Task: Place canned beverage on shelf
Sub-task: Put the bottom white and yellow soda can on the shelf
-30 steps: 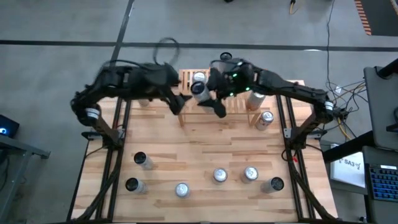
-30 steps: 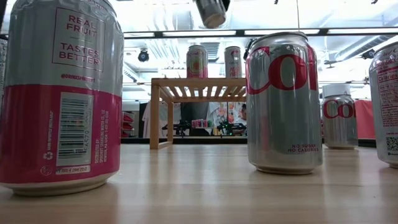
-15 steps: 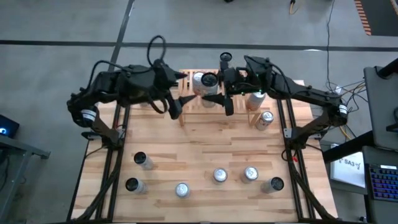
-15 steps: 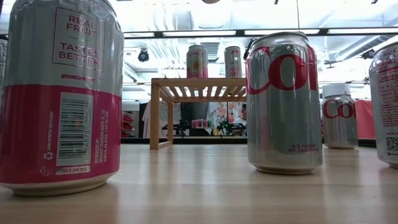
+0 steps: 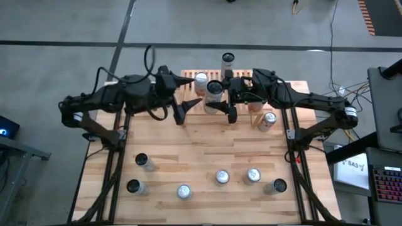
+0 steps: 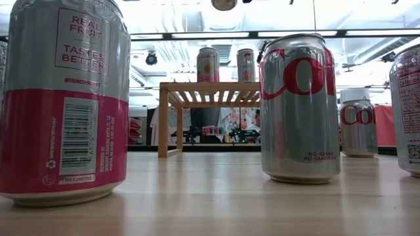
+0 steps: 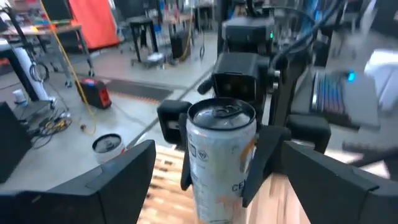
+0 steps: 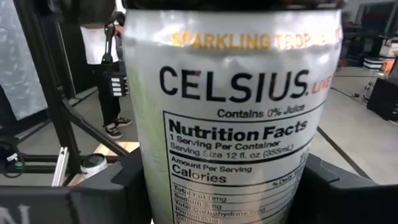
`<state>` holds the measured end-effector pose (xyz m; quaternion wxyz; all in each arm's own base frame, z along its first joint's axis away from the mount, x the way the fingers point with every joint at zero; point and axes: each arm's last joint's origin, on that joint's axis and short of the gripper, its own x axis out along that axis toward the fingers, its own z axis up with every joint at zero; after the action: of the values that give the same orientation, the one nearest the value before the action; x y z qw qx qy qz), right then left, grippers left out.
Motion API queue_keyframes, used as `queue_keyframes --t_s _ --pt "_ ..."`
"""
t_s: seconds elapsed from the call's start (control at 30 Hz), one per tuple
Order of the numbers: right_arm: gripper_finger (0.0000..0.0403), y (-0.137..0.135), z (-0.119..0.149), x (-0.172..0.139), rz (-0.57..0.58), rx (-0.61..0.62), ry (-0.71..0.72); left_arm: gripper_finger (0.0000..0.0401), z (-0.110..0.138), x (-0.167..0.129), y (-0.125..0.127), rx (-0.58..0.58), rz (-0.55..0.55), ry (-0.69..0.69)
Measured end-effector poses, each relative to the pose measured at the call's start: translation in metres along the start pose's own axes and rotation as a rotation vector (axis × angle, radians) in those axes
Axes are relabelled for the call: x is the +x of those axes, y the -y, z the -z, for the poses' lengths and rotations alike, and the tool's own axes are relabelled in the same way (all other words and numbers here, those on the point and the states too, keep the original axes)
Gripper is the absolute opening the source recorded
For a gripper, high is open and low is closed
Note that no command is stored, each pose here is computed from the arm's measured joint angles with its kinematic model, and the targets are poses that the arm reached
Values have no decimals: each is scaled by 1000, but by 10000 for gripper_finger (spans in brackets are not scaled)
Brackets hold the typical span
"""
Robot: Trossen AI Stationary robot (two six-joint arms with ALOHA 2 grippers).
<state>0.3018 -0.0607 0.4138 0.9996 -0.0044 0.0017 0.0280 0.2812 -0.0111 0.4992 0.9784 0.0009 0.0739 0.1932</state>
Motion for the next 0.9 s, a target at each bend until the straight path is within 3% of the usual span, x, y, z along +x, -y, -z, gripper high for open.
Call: queue_keyframes --t_s 0.2,0.37,0.9 --pt "237 2 5 5 4 23 -14 331 40 17 8 -94 29 145" --pt "237 2 9 9 4 44 -28 331 57 27 9 -149 25 248" --pt "237 2 9 9 15 25 -31 331 68 48 5 -168 11 229"
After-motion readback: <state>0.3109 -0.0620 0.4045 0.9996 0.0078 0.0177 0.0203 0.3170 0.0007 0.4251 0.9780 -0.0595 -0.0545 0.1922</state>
